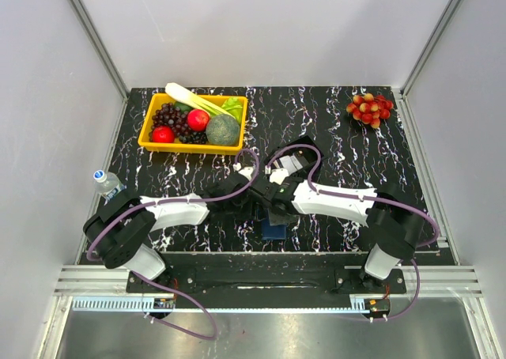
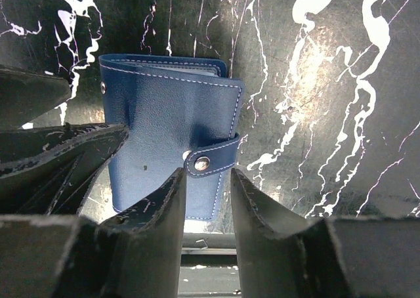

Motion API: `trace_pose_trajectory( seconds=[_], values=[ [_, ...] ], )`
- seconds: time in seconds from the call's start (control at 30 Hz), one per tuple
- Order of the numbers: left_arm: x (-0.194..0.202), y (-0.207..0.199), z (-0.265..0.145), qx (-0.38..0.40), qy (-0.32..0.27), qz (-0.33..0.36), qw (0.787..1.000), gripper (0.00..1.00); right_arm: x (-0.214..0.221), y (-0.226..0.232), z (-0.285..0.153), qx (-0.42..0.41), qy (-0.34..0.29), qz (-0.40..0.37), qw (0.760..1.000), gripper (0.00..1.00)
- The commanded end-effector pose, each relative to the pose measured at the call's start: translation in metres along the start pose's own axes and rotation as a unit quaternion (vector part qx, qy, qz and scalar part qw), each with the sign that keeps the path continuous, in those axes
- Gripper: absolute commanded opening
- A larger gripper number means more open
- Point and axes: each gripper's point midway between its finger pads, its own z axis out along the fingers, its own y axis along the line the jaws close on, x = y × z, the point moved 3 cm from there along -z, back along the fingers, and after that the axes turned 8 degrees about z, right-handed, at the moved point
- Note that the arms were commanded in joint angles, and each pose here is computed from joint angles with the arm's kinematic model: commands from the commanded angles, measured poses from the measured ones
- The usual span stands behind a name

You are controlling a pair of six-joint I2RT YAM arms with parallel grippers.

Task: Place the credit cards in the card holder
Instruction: Close the card holder at the center of the board.

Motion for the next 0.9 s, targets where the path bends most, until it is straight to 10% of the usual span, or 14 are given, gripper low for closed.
trace_pose_trajectory(
  seconds=[0.0,0.87],
  values=[
    [-0.012,-0.007,-0.006,0.011,-0.028,0.001,1.0,0.52,-0.007,0.011,0.002,-0.012,-0.02,0.01,1.0,0.4],
    [-0.012,-0.004,-0.009,0.007,-0.04,-0.01,0.999,0.52,-0.004,0.001,0.01,0.006,-0.033,0.019,0.999,0.15]
  ],
)
